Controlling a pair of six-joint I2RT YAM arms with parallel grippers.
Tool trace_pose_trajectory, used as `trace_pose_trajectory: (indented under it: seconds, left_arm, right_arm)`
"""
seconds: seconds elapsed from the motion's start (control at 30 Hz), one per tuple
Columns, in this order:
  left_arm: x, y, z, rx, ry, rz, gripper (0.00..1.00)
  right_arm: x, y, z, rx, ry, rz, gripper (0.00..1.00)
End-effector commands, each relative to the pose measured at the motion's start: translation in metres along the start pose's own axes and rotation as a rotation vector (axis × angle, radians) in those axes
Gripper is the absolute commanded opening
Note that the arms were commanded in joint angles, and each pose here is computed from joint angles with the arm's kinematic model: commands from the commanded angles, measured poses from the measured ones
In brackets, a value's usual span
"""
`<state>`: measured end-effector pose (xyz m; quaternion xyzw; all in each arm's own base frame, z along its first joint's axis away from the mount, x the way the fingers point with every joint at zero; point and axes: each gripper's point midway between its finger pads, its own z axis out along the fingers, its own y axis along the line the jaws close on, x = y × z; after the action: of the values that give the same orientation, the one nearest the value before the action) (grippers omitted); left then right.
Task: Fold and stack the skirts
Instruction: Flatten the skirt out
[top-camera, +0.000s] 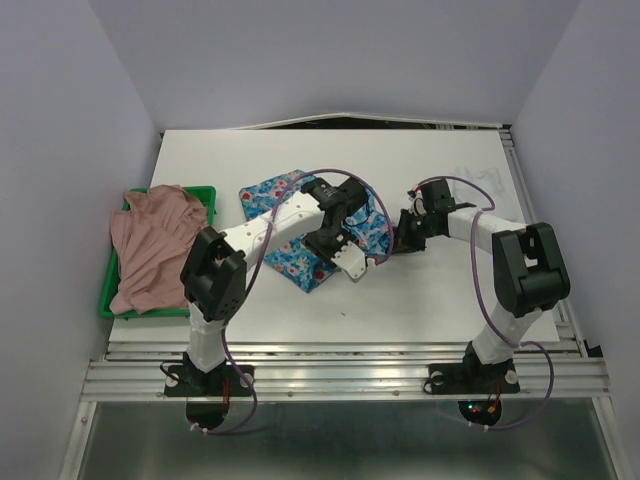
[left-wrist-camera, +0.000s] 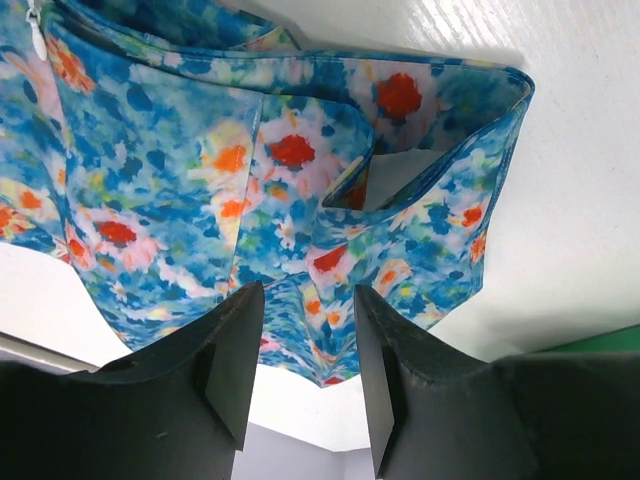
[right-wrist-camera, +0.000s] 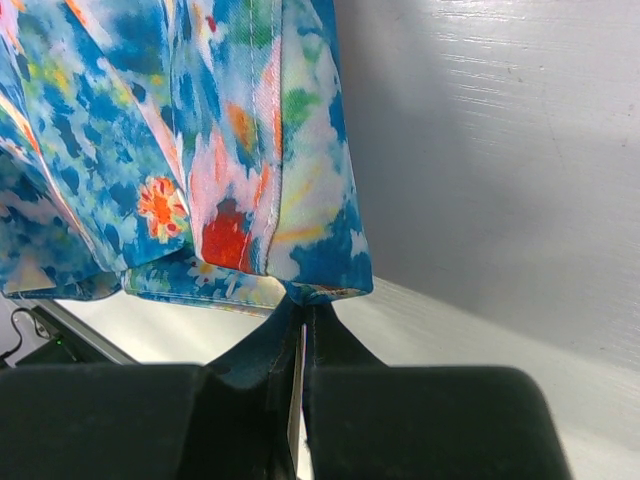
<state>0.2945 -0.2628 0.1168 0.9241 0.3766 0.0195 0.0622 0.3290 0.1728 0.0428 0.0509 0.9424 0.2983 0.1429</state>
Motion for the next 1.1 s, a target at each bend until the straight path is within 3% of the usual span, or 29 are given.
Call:
trace_pose_trajectory:
  seconds: [0.0, 0.47, 0.7, 0.73, 0.77, 0.8, 0.87, 0.97, 1.07]
  left_arm:
    - [-0.005, -0.015, 0.013, 0.082, -0.003, 0.049, 0.52]
    - [-0.02, -0.016, 0.039, 0.15, -0.035, 0.098, 0.5]
    - [-0.02, -0.04, 0.047, 0.207, -0.026, 0.087, 0.36]
    - [-0.02, -0.04, 0.047, 0.209, -0.027, 0.082, 0.3]
    - [-0.022, -0.038, 0.046, 0.199, -0.034, 0.059, 0.18]
    - [-0.022, -0.035, 0.042, 0.186, -0.036, 0.042, 0.14]
    - [-0.019, -0.015, 0.024, 0.105, -0.044, -0.031, 0.02]
    - [-0.007, 0.019, -0.014, -0.041, -0.074, -0.147, 0.0]
    - [0.038, 0.072, -0.106, -0.352, -0.149, -0.389, 0.0]
  right_arm:
    - [-0.017, 0.014, -0.015, -0.026, -0.048, -0.045, 0.01]
    - [-0.015, 0.01, -0.015, -0.008, -0.04, -0.058, 0.01]
    - [-0.017, 0.01, -0.017, -0.002, -0.045, -0.072, 0.01]
    - [-0.018, 0.01, -0.017, 0.001, -0.047, -0.073, 0.01]
    - [-0.018, 0.008, -0.017, 0.009, -0.047, -0.081, 0.01]
    - [-0.019, 0.008, -0.018, 0.013, -0.05, -0.091, 0.01]
    - [-0.021, 0.004, -0.022, 0.048, -0.052, -0.124, 0.01]
    - [-0.03, -0.005, -0.033, 0.123, -0.064, -0.211, 0.01]
    - [-0.057, -0.024, -0.064, 0.321, -0.092, -0.399, 0.01]
